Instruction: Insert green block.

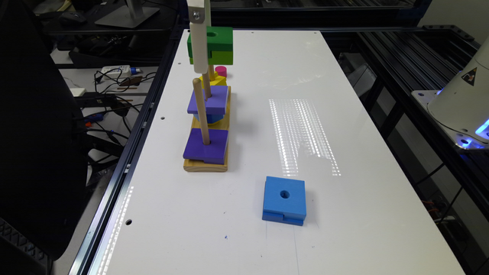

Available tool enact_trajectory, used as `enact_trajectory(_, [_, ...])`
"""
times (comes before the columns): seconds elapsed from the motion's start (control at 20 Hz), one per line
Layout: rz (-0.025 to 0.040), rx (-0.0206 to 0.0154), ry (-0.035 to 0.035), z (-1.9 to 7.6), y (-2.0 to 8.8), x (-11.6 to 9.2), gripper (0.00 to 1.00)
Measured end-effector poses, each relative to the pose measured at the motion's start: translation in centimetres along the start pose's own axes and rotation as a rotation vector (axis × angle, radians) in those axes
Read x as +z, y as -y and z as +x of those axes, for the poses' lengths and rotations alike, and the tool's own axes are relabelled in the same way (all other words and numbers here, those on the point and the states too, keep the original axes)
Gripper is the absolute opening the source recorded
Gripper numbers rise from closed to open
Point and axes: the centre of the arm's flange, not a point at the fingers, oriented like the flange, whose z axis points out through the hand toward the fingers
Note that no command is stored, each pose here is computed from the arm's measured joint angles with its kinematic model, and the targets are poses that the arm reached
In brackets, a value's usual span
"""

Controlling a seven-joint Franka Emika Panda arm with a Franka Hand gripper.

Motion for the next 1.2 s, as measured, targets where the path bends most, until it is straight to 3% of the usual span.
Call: enact_trajectory(1.2, [-0.0031,-0.0011,0.0008,0.10,0.03,0.30,0.00])
